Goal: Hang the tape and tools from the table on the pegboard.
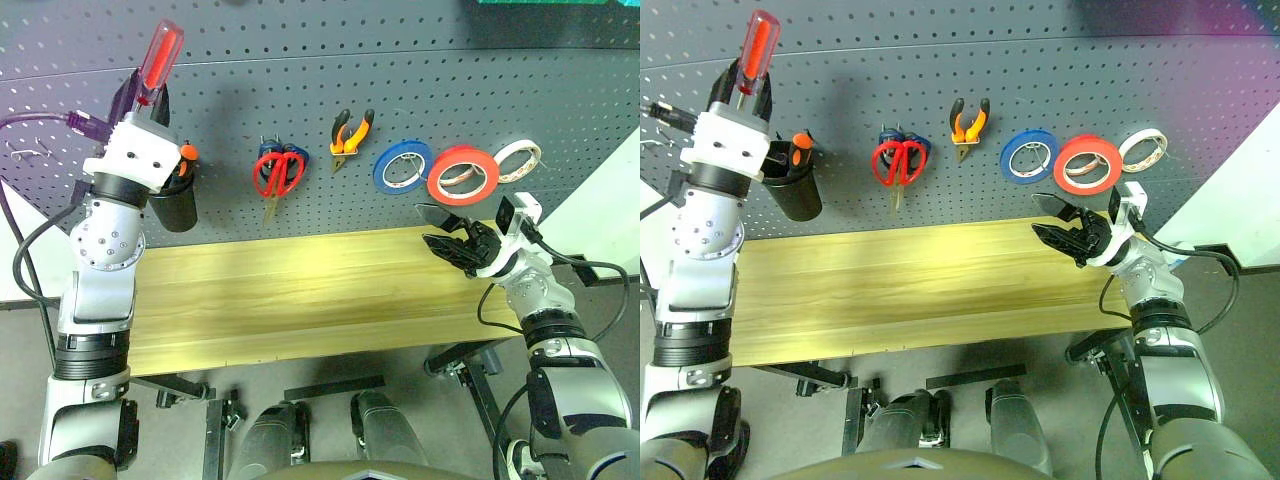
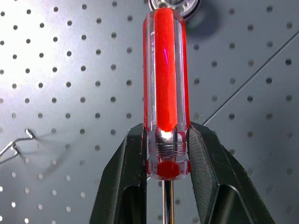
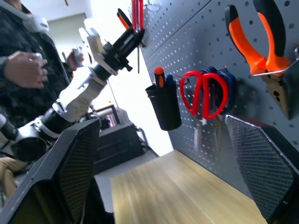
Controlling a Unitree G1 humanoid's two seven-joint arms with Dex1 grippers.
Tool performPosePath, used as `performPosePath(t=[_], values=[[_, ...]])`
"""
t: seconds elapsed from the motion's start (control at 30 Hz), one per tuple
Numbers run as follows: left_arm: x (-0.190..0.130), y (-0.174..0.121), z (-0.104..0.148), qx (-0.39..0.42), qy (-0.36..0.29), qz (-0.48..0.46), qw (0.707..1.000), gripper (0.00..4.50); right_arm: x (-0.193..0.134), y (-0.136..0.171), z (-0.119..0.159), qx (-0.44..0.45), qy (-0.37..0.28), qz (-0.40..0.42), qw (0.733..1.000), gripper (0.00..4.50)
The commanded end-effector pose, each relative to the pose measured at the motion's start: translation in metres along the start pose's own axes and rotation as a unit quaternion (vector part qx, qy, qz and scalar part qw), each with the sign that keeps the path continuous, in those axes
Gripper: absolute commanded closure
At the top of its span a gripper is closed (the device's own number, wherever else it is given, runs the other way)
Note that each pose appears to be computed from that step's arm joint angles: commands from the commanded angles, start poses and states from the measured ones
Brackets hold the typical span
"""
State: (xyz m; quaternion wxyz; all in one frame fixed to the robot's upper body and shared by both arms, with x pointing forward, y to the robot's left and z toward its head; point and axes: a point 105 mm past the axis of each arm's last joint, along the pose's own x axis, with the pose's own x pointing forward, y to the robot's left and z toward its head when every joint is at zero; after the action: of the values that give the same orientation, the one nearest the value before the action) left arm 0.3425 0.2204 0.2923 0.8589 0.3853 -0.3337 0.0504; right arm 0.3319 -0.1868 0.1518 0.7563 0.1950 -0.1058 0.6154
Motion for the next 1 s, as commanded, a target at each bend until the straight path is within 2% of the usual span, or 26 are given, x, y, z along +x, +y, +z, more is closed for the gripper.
performPosePath(t=[0.03,0.63,0.8,1.0], values=[[0.006,0.013,0.004,0.008,-0.02,0.028,0.999,3.64,-0.001,0.004,0.013,-0.016,-0.016,0.009,1.0,0.0],[0.018,-0.002,-0.011,-0.004,-0.019,0.034,0.999,3.64,0.0,0.011,0.027,-0.028,-0.051,0.024,0.998,0.0],[0.018,-0.015,-0.021,-0.041,-0.005,0.034,0.999,3.64,0.0,0.011,0.021,-0.028,-0.039,0.022,0.999,0.0],[0.012,-0.011,-0.032,-0.083,0.022,0.059,0.995,3.64,-0.004,0.01,0.024,-0.033,-0.035,0.014,0.999,0.0]])
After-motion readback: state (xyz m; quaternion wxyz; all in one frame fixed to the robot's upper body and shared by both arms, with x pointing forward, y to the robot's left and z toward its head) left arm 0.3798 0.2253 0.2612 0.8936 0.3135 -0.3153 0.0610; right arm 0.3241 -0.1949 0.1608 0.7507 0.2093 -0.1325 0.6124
